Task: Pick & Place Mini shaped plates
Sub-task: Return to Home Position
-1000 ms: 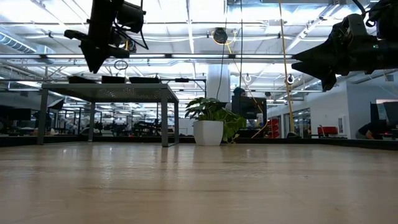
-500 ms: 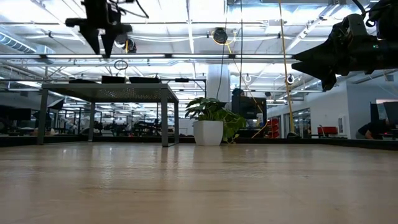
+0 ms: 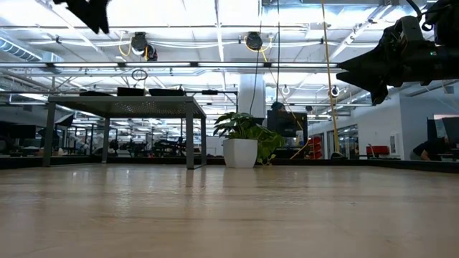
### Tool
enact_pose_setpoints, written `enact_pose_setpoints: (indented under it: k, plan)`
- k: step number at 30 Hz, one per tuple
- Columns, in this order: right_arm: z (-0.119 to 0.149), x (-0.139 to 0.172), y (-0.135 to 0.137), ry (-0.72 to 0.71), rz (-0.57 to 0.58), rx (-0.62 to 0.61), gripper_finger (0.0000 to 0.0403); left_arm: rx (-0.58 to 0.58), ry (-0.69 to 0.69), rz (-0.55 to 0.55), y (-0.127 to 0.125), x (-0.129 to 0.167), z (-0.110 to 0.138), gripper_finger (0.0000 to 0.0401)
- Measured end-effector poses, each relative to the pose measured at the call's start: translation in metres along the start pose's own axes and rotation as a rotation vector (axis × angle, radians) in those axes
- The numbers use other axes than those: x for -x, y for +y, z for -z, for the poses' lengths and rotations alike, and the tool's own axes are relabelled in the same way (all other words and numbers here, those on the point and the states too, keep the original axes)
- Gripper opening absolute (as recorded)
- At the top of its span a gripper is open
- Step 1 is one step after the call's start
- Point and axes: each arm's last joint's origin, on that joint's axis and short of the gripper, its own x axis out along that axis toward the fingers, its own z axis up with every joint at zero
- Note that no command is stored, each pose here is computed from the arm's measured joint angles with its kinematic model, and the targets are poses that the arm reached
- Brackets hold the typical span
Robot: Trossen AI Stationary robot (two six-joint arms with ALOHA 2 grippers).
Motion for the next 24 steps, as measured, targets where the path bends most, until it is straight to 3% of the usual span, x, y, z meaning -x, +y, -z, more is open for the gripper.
enact_pose_setpoints:
  k: [8,24]
  plan:
    - [0.000,0.000,0.000,0.000,0.000,0.000,0.0134,0.097,-0.130,0.146,0.014,0.014,0.047,0.0173]
    - [0.000,0.000,0.000,0.000,0.000,0.000,0.0134,0.234,-0.412,0.402,-0.008,-0.040,0.115,0.0173]
